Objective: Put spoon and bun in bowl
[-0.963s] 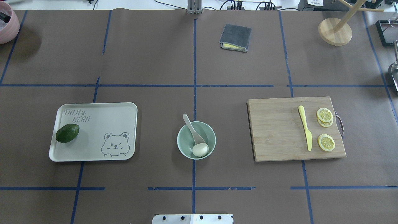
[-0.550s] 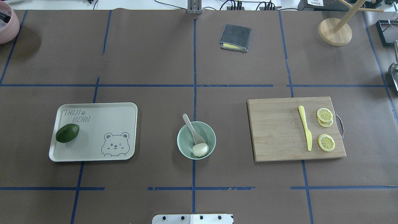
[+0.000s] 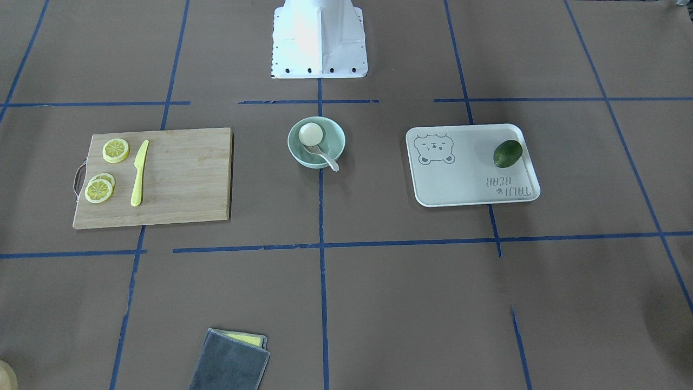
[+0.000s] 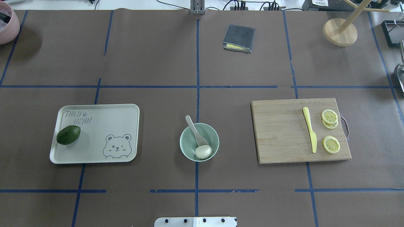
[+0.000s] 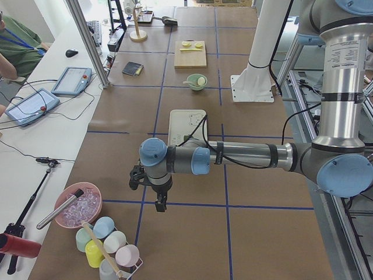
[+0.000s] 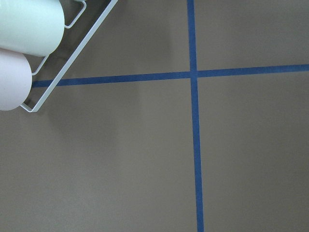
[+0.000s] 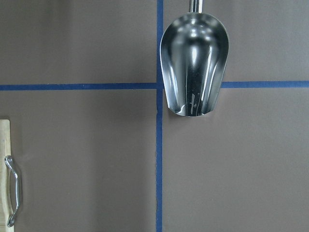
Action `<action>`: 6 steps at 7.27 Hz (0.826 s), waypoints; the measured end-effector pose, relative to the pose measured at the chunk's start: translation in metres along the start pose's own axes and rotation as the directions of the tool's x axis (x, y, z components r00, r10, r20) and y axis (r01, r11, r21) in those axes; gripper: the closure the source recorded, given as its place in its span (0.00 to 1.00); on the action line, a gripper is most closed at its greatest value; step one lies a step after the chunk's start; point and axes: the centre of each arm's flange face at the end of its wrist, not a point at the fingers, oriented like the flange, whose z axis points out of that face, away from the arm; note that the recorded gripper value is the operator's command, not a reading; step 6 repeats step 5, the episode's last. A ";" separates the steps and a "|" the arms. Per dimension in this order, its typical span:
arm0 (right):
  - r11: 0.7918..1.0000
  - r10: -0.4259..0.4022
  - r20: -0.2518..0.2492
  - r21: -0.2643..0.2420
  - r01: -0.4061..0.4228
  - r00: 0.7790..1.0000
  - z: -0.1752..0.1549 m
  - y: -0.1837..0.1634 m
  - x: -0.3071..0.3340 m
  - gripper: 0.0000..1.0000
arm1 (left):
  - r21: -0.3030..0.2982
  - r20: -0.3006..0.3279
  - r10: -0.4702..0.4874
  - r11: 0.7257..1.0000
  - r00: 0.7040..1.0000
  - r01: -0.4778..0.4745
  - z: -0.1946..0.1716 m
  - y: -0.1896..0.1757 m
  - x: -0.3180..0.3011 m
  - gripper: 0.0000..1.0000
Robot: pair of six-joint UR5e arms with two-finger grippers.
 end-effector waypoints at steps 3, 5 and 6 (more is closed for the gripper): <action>1.000 0.002 0.001 0.001 -0.002 1.000 0.000 -0.001 -0.001 0.00 | 0.001 0.000 0.001 1.000 1.000 -0.001 0.000 0.000 0.000 0.00; 1.000 0.000 0.001 0.002 0.000 1.000 -0.001 -0.001 -0.001 0.00 | 0.002 0.000 0.001 1.000 1.000 -0.001 0.000 -0.001 0.000 0.00; 1.000 0.000 0.001 0.002 0.000 1.000 -0.001 -0.001 -0.001 0.00 | 0.002 0.000 0.001 1.000 1.000 -0.001 0.000 -0.001 0.000 0.00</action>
